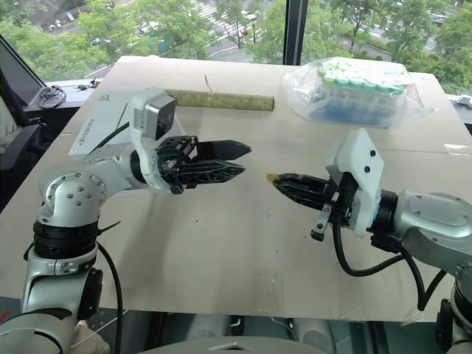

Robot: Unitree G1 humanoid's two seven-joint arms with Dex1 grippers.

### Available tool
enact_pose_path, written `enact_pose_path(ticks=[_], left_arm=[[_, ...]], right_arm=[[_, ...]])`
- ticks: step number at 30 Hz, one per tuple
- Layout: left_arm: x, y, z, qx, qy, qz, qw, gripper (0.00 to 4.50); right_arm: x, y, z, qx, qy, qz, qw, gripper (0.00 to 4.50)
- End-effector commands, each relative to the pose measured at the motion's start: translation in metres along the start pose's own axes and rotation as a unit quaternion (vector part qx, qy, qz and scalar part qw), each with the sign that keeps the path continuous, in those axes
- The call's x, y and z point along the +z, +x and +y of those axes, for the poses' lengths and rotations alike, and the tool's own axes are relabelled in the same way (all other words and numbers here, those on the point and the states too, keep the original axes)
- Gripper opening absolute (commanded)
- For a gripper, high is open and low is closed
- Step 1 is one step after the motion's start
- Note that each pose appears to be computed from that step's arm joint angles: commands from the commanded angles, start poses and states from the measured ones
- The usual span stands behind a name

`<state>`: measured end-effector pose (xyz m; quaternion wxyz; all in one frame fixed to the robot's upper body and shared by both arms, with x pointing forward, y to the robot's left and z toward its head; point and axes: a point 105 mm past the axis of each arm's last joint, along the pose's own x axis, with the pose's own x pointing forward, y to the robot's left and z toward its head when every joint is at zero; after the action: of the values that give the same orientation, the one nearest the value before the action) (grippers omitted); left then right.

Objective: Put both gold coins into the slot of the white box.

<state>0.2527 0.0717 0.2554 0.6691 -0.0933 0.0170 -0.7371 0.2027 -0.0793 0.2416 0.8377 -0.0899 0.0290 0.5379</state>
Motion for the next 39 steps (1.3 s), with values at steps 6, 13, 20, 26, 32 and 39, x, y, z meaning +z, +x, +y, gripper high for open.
enact_pose_path(ticks=[6,13,20,26,32,39], left_arm=[[0.0,0.005,-0.007,-0.027,0.034,0.025,0.999,1.35],[-0.002,0.003,-0.008,-0.034,0.035,0.034,0.998,1.35],[-0.007,0.002,-0.008,-0.047,0.041,0.049,0.997,1.35],[-0.006,0.003,-0.008,-0.052,0.042,0.044,0.997,1.35],[-0.004,0.003,-0.007,-0.054,0.04,0.038,0.997,1.35],[-0.005,0.003,-0.008,-0.061,0.034,0.037,0.997,0.02]], right_arm=[[0.011,0.0,0.0,0.004,-0.01,-0.015,1.0,0.0],[0.014,0.001,0.0,0.007,-0.013,-0.015,1.0,0.0],[0.02,0.004,0.002,0.016,-0.018,-0.019,1.0,0.0],[0.022,0.006,0.004,0.022,-0.019,-0.019,0.999,0.0],[0.022,0.006,0.005,0.024,-0.019,-0.016,0.999,0.0],[0.022,0.006,0.007,0.029,-0.017,-0.015,0.999,0.0]])
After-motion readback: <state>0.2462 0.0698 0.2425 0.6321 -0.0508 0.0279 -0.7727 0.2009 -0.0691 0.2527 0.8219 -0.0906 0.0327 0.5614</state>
